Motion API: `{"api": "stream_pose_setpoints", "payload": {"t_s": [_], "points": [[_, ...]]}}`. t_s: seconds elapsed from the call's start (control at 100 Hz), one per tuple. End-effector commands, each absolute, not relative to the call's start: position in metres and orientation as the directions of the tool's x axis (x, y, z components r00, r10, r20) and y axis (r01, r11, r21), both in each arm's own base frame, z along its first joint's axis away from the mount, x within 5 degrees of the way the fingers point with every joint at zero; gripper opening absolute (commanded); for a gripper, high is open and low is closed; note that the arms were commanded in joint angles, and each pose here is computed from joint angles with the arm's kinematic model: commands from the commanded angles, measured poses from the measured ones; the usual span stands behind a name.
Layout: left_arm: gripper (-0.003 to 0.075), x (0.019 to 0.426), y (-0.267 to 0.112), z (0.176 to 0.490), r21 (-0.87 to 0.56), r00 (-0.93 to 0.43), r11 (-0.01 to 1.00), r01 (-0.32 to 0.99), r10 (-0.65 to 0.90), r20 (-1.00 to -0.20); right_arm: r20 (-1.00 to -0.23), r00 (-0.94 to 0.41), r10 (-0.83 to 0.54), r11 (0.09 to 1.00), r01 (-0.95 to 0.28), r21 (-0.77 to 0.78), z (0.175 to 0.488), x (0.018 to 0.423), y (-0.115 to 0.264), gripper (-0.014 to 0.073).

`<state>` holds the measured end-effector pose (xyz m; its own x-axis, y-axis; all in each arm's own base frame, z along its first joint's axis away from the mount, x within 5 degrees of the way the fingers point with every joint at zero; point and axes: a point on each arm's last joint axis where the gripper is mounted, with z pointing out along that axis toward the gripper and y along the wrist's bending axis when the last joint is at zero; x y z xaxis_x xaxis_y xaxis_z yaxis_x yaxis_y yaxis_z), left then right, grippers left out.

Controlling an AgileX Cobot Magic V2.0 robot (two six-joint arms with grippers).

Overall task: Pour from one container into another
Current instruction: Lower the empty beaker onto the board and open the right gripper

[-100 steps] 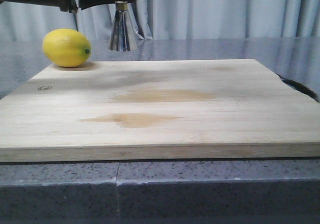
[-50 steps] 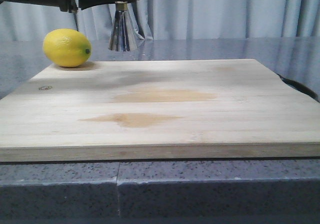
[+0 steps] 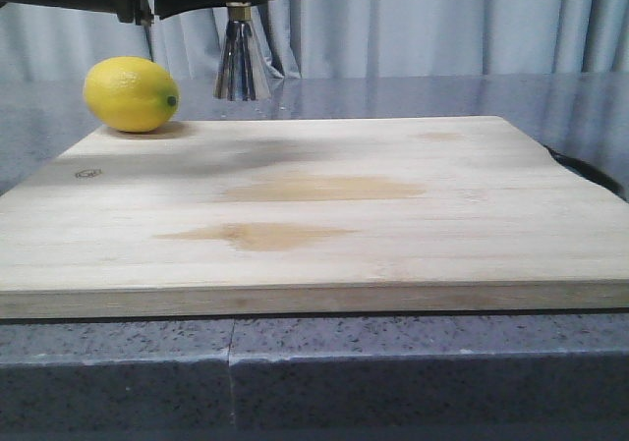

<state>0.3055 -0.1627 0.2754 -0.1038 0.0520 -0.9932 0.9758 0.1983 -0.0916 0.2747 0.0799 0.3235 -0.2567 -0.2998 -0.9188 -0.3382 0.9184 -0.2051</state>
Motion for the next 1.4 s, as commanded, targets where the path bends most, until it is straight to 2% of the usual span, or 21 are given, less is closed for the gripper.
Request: {"api": "stream_pose_setpoints", "payload": {"t_s": [0.0,0.25,0.47,0.81,1.39], "points": [[0.025,0.297,-0.161,0.312,-0.058,-0.044,0.153,0.987,-0.095,-0.995,-0.978,-0.116,-0.176,0.951,-0.276,-0.138,0.332,0.27,0.07,0.032],[0.025,0.297,-0.161,0.312,-0.058,-0.044,0.153,0.987,-0.095,-0.995,-0.999,-0.047,-0.025,0.965,-0.261,-0.012,0.289,0.258,0.067,0.032],[0.025,0.297,-0.161,0.312,-0.058,-0.044,0.153,0.987,-0.095,-0.995,-0.992,-0.102,-0.081,0.954,-0.296,-0.048,0.257,0.271,0.073,0.032],[0.025,0.297,-0.161,0.312,-0.058,-0.044,0.153,0.987,-0.095,-0.995,-0.995,-0.032,-0.099,0.935,-0.346,-0.082,0.237,0.286,0.082,0.032],[0.025,0.297,-0.161,0.312,-0.058,-0.044,0.153,0.987,-0.095,-0.995,-0.986,-0.093,-0.136,0.918,-0.385,-0.09,0.218,0.29,0.089,0.032]]}}
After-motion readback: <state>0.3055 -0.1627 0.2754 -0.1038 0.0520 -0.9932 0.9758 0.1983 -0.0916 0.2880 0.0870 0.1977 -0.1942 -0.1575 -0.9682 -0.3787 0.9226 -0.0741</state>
